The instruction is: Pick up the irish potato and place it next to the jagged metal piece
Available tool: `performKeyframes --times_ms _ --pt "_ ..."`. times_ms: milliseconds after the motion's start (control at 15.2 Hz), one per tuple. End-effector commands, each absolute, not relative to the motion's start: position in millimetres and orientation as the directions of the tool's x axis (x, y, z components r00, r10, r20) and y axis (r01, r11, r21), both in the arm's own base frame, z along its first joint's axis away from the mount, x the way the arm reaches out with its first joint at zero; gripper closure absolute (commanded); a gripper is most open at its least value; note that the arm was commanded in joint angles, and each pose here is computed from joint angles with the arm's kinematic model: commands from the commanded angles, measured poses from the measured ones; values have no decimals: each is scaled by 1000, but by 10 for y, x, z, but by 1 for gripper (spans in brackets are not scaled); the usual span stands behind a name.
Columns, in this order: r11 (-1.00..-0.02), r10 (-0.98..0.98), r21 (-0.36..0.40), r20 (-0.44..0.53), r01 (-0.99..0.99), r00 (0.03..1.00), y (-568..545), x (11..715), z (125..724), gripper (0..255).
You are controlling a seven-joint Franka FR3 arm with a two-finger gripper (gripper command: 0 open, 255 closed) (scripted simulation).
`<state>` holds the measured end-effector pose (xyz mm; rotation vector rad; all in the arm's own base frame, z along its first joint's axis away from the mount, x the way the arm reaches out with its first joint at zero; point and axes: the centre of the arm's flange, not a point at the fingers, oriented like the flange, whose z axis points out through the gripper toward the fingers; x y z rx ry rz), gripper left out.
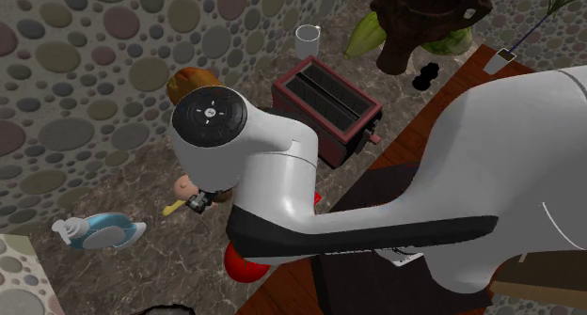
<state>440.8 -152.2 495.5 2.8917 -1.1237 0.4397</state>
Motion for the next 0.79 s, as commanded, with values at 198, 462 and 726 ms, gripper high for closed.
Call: performKeyframes --times_ms 198,462,726 --pt "-742 -662 -93 262 -664 702 -916 4739 4921 255" --pt "-742 -662 -93 262 -664 702 -456 4998 4922 255" --pt "-742 -662 -93 262 -664 702 4 5258 4922 255"
